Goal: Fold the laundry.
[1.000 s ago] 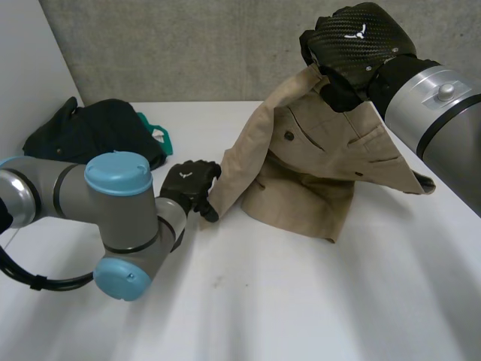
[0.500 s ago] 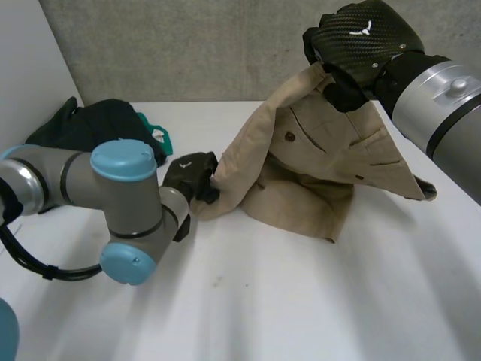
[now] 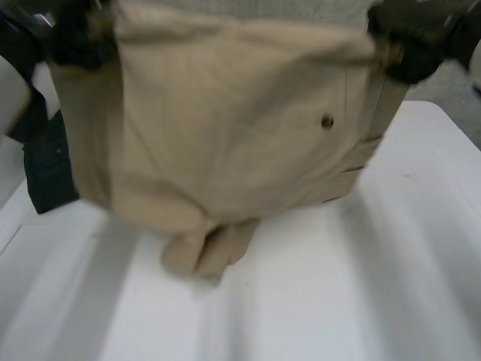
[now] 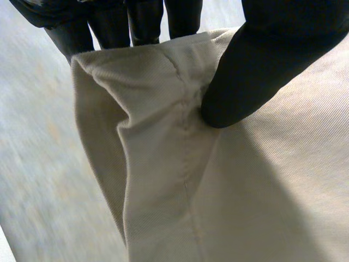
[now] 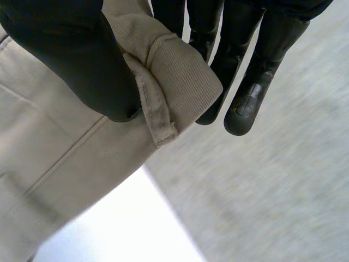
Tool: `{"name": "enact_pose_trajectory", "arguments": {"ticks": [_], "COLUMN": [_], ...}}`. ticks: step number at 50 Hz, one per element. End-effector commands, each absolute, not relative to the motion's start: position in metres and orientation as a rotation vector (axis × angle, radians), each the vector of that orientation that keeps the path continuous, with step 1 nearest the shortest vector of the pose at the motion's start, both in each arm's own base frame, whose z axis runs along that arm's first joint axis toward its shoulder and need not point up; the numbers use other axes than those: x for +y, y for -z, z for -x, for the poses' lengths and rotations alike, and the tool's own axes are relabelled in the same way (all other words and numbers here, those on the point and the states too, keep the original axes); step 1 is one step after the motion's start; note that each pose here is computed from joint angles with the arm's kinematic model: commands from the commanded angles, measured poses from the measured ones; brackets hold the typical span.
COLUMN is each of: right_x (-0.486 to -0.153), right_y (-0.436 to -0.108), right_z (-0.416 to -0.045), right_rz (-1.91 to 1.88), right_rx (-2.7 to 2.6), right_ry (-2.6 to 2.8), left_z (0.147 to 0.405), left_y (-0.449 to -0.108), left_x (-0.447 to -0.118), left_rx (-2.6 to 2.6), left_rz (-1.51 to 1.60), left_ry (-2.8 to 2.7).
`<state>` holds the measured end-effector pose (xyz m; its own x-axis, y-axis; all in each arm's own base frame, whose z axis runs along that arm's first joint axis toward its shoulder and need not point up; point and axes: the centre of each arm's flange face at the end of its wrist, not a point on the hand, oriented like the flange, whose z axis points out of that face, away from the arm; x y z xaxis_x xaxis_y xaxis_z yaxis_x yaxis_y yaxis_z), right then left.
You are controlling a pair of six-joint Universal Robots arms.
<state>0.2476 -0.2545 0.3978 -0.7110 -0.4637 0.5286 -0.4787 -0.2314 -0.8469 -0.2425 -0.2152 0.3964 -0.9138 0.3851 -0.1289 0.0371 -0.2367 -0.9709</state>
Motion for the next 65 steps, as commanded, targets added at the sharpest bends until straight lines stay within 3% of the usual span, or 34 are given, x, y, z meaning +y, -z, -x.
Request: {"name": "enact_pose_trajectory", "arguments": {"ticks": [1,6,11,14,17,19,23,29,33,37,41,43,47,50,55,63,65], "right_x": [-0.283,-0.314,-0.347,-0.371,-0.390,-0.395,-0.387,-0.380,-0.373,-0.372,-0.375,-0.376,-0.373,-0.365,-0.338,-0.267,-0.251], "right_y": [-0.314,-0.276,-0.262,-0.285,-0.333,-0.376,-0.425,-0.427,-0.401,-0.366,-0.316,-0.260,-0.201,-0.184,-0.186,-0.194,-0.194], "right_z": [-0.259,-0.269,-0.295,-0.316,-0.326,-0.326,-0.321,-0.320,-0.329,-0.333,-0.335,-0.335,-0.332,-0.324,-0.314,-0.283,-0.274], "right_rz": [-1.400,-1.376,-1.284,-1.157,-0.947,-0.759,-0.553,-0.584,-0.695,-0.806,-0.921,-1.029,-1.145,-1.188,-1.267,-1.507,-1.556], "right_rx": [-2.168,-2.196,-2.066,-1.855,-1.552,-1.313,-1.052,-1.088,-1.242,-1.403,-1.563,-1.706,-1.831,-1.901,-1.991,-2.207,-2.252], "right_ry": [-1.706,-1.631,-1.786,-2.050,-2.351,-2.538,-2.691,-2.679,-2.612,-2.510,-2.377,-2.233,-2.041,-1.942,-1.834,-1.522,-1.419], "left_z": [0.268,0.282,0.295,0.304,0.310,0.310,0.302,0.309,0.306,0.304,0.304,0.306,0.307,0.304,0.302,0.263,0.251], "left_y": [-0.297,-0.260,-0.259,-0.289,-0.336,-0.376,-0.441,-0.449,-0.433,-0.392,-0.326,-0.260,-0.191,-0.162,-0.149,-0.180,-0.189], "left_x": [-0.264,-0.302,-0.349,-0.378,-0.389,-0.387,-0.364,-0.344,-0.336,-0.336,-0.338,-0.340,-0.329,-0.315,-0.282,-0.222,-0.192], "left_rx": [-2.174,-2.248,-2.156,-1.936,-1.615,-1.340,-0.972,-0.965,-1.051,-1.231,-1.469,-1.682,-1.914,-2.051,-2.173,-2.412,-2.463], "left_rz": [0.741,0.802,0.815,0.771,0.653,0.533,0.363,0.379,0.431,0.514,0.626,0.730,0.872,0.971,1.116,1.200,1.263], "left_ry": [-1.934,-1.883,-2.048,-2.326,-2.631,-2.814,-2.977,-2.942,-2.903,-2.826,-2.692,-2.543,-2.336,-2.195,-2.009,-1.824,-1.725]}}
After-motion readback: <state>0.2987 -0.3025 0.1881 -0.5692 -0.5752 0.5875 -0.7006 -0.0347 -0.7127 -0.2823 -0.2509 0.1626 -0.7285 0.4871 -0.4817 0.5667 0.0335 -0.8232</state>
